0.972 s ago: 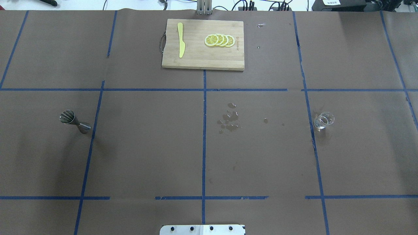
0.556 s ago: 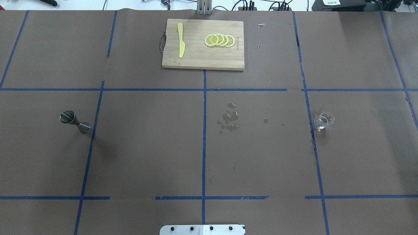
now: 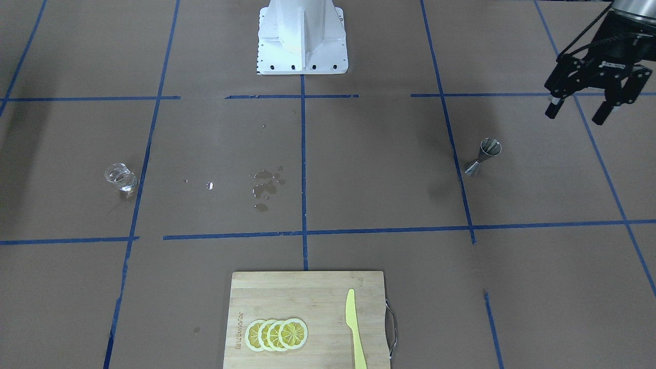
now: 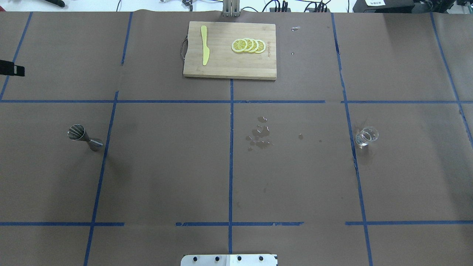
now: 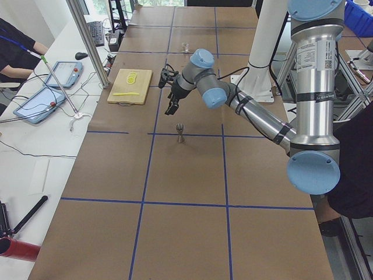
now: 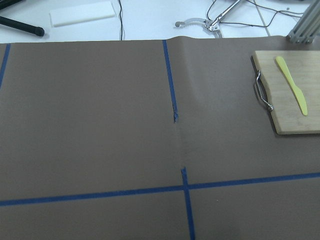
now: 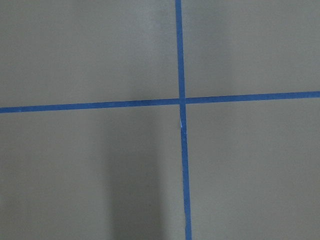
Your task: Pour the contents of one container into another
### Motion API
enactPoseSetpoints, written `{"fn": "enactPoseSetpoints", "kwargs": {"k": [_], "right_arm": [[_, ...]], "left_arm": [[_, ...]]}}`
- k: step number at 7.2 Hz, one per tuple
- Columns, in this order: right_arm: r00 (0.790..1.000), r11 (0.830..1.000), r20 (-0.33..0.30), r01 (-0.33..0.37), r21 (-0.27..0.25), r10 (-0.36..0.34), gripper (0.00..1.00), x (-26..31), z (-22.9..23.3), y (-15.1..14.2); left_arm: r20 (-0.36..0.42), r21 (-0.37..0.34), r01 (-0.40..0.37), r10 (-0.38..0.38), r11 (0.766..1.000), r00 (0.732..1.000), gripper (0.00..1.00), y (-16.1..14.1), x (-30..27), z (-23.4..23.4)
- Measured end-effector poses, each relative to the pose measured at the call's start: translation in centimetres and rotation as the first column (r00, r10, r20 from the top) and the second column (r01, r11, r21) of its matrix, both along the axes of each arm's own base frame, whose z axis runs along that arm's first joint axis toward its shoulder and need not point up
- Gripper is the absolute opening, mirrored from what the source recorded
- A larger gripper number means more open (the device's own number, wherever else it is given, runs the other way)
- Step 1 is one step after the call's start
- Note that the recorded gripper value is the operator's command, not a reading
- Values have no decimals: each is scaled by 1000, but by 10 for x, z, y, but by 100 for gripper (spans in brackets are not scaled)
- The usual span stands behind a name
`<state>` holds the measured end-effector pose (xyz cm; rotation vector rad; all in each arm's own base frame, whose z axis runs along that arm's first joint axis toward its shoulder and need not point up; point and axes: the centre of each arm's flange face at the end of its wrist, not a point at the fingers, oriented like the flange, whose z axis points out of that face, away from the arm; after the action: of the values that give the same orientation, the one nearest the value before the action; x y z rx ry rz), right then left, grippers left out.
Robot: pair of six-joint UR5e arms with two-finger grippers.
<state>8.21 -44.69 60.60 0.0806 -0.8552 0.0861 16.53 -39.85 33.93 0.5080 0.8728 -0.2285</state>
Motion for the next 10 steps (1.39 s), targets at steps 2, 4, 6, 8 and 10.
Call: {"fn": "enactPoseSetpoints", "kwargs": {"k": [2,4,6,8,10], "right_arm": [[999,1000,41,-13,-6,13,100,-3,-9,0],[997,998,48,-55,-26,56,100,-15,-42,-1],[996,995,17,-91,-51,92,100,-51,-92,5],[993,990,22,-110,-89,112,100,-89,-135,22],[992,985,19,-121,-122,124,100,-124,-169,43]], "left_arm": [[-2,-33,102,-102,994,995,100,55,63,19],[-5,-25,190,-191,981,982,100,110,119,40],[44,36,292,-293,956,955,100,139,162,75],[77,130,384,-395,914,915,100,144,198,117],[90,219,441,-468,870,879,99,137,233,143]]}}
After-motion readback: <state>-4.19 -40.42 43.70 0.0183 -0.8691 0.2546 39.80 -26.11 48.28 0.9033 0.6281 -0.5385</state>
